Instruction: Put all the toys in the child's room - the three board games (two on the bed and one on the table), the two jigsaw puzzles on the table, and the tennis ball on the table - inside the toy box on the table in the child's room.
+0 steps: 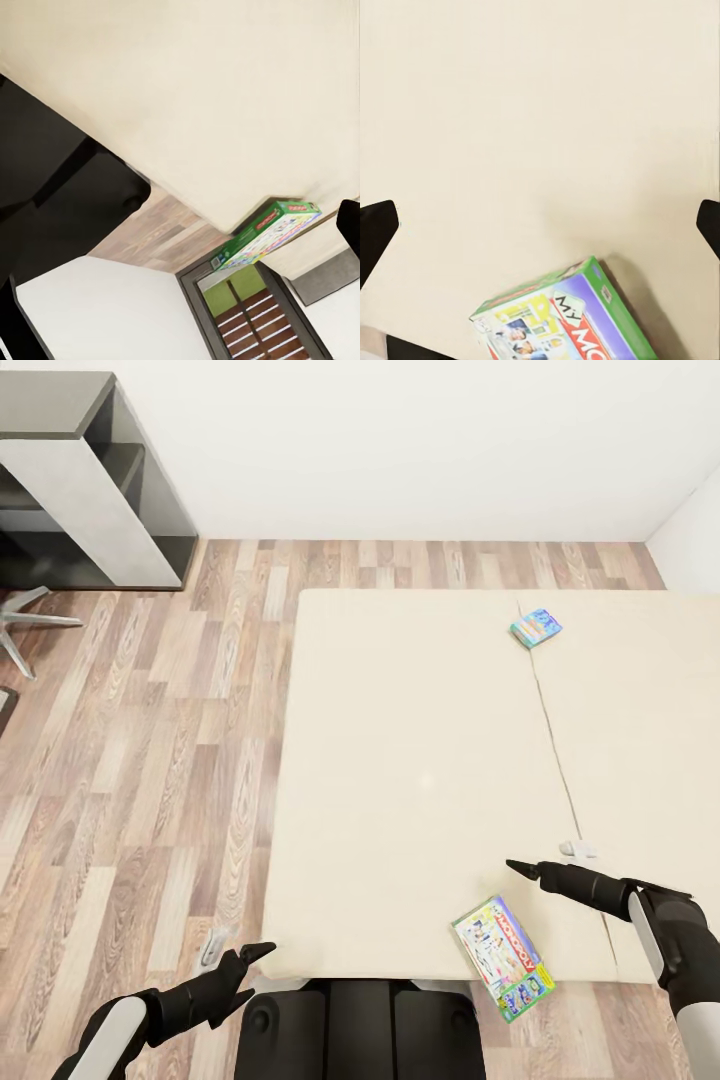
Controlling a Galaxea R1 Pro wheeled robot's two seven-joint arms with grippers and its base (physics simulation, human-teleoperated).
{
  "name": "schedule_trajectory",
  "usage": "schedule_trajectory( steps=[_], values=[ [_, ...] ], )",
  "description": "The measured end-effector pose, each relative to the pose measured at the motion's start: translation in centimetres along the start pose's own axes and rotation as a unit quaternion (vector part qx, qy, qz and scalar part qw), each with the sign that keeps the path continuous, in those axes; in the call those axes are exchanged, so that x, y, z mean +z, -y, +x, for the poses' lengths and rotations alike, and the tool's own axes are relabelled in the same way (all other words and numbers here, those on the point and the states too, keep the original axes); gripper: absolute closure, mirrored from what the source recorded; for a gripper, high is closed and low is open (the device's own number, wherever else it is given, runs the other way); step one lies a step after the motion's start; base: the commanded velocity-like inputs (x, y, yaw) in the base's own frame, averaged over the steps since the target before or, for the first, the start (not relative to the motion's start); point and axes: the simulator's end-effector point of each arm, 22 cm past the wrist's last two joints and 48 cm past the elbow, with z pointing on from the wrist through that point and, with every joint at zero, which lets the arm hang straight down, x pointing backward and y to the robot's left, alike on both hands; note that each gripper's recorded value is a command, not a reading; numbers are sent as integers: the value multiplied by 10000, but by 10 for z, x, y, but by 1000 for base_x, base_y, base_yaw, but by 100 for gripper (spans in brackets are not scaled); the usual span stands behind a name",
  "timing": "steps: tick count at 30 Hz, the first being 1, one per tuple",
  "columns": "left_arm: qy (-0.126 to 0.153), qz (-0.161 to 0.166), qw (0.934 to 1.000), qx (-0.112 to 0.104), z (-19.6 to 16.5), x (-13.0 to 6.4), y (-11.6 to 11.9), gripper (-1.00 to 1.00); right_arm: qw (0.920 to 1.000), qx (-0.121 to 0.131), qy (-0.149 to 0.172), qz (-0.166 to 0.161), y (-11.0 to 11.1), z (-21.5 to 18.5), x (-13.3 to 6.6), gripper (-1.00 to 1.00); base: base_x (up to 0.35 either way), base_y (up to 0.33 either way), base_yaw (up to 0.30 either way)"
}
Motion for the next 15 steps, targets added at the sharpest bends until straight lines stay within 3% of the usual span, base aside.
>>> schedule_trajectory(
  steps=[15],
  values=[
    [1,0,10000,0,0,0,0,-100,10000,0,-1,2,0,0,0,-100,0,252,0]
  ],
)
